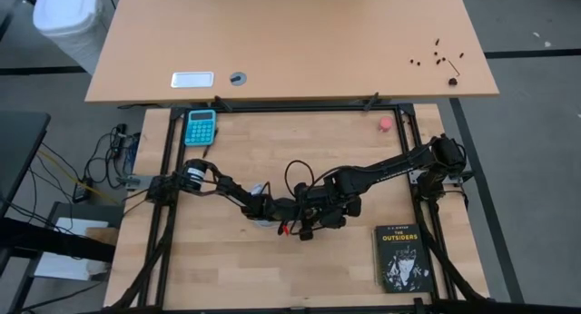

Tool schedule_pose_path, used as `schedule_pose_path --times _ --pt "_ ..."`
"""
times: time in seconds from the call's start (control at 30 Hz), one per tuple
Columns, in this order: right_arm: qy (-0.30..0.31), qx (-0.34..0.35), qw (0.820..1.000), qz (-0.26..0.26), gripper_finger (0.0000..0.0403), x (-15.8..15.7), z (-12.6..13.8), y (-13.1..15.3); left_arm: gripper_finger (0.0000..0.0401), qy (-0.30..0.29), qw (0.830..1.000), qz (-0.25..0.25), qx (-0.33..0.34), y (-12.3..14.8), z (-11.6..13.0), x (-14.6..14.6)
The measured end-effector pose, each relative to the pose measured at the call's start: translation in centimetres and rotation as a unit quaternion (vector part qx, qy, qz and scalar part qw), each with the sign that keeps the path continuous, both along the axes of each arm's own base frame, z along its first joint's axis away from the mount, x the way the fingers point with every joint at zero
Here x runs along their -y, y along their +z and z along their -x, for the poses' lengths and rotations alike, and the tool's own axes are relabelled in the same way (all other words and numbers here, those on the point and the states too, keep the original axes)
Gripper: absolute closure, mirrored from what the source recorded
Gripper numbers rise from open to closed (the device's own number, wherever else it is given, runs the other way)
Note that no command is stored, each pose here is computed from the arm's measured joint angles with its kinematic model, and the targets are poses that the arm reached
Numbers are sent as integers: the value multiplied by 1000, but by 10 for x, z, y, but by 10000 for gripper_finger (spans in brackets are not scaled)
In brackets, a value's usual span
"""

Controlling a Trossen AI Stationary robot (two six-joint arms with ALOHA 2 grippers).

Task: Screw lightbulb
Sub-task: Insert the lightbulb into the lamp

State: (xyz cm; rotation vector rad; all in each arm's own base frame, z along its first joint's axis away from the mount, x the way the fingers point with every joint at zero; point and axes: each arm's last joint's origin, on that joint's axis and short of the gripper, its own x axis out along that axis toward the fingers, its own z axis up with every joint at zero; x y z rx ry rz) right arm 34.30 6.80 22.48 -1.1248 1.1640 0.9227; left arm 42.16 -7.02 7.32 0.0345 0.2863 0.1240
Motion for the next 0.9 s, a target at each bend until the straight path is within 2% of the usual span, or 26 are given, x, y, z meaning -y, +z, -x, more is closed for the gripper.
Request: schedule_pose_path --times 0.53,0.9 --pt "-120 -1 992 -33 148 -1 0 0 208 0 1000 0 0 0 0 0" --pt "-238 -6 969 -65 147 -1 0 0 208 2 1000 9 1 0 0 0"
